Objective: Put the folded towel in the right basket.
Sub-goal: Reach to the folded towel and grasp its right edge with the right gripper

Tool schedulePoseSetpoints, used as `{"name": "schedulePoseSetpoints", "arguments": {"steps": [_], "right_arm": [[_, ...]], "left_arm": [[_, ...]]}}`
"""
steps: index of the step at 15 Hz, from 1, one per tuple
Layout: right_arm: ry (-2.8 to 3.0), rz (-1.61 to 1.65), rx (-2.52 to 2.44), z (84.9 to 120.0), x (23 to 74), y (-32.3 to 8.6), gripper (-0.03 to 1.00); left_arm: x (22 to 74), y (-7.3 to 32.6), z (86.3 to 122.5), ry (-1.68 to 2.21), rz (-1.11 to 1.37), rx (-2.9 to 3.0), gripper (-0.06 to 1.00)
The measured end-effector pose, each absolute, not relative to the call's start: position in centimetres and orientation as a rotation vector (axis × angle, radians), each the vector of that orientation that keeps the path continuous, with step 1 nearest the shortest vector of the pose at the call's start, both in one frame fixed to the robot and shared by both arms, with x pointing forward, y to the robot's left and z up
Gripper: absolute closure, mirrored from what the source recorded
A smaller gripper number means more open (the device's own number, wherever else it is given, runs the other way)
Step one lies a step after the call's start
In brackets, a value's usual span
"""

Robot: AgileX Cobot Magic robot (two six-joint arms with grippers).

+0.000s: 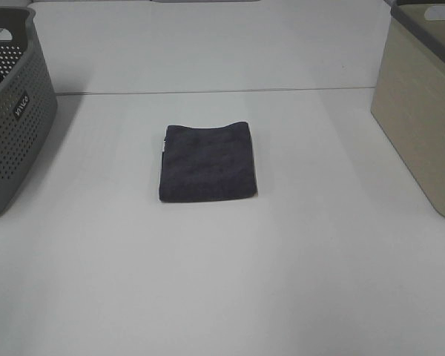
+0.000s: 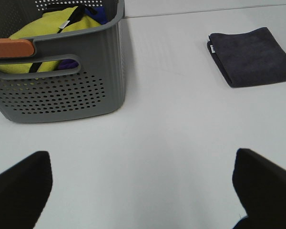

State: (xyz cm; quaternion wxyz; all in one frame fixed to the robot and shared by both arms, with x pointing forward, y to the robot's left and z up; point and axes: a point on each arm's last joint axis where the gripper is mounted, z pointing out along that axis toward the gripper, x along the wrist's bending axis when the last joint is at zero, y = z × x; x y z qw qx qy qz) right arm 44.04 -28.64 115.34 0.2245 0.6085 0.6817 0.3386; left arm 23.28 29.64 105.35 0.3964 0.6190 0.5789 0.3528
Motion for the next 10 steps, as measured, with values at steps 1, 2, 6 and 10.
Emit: {"name": "schedulePoseSetpoints", "arguments": {"steps": [1,2,6,10], "right_arm": [[1.908,0.926,1.673,116.0,46.1,-28.6,0.3],[1.922,0.935,1.669,116.7,48.2,-28.6,0.3],[2.126,0.92,1.728,114.3,57.3,-27.4,0.3],[2.378,0.852,1.678,108.8,62.3,-21.7,0.3]], "left_arm": [[23.3,29.6,105.4,1.467,0.894,1.569,-0.03],[23.3,29.6,105.4,1.467,0.894,1.569,-0.03],[23.3,29.6,105.4,1.467,0.894,1.569,-0.03],[23.3,29.6,105.4,1.467,0.894,1.569,-0.03]]}}
